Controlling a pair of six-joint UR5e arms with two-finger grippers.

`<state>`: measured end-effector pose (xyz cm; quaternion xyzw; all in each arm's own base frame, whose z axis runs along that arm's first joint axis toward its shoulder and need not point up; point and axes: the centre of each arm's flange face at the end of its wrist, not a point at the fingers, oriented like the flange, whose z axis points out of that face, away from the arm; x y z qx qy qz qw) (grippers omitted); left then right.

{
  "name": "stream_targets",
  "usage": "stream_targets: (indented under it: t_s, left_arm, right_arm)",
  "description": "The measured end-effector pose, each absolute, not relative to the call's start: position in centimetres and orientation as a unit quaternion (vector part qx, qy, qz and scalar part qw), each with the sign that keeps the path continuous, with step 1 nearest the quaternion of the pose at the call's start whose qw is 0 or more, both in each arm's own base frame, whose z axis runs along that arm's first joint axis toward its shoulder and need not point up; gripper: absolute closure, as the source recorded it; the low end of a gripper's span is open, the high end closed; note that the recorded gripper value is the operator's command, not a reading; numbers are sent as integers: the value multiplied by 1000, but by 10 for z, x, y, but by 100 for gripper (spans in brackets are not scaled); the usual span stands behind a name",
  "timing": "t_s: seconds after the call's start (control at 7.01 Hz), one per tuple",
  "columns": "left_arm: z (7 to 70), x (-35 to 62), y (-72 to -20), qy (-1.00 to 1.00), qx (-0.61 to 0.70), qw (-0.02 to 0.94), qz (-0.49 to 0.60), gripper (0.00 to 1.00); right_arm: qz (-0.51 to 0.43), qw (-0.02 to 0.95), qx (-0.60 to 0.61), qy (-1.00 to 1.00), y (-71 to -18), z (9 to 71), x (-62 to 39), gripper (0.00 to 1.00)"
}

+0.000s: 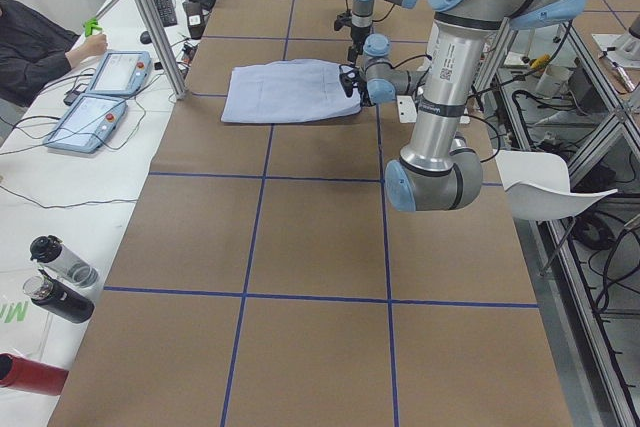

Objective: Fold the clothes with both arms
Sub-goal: 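Lower both grippers to the two shirt corners nearest the robot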

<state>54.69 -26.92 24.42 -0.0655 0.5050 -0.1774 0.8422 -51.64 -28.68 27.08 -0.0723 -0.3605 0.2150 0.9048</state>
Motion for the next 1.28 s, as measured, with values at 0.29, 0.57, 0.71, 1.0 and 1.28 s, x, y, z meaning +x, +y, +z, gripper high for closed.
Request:
stream_targets:
  t_s: [0.29, 0.57, 0.71, 1.0, 1.28]
  left_arm:
    - [242, 545, -269, 507, -65, 841, -177, 100]
    - [241, 544, -269, 508, -65, 840, -177, 100]
    - [241, 544, -269, 508, -65, 840, -177, 100]
    - [240, 543, -269, 509, -65, 840, -177, 100]
    - [239, 542, -269, 510, -65, 839, -177, 100]
  right_arm:
    - [213, 909, -74, -351, -285, 278, -528, 0]
    - [209, 912, -76, -344, -282, 283, -537, 0]
    - [208, 913, -77, -343, -281, 285, -541, 0]
    - [203, 912, -79, -348, -279, 292, -553, 0]
    - [198, 912, -81, -350, -277, 299, -562, 0]
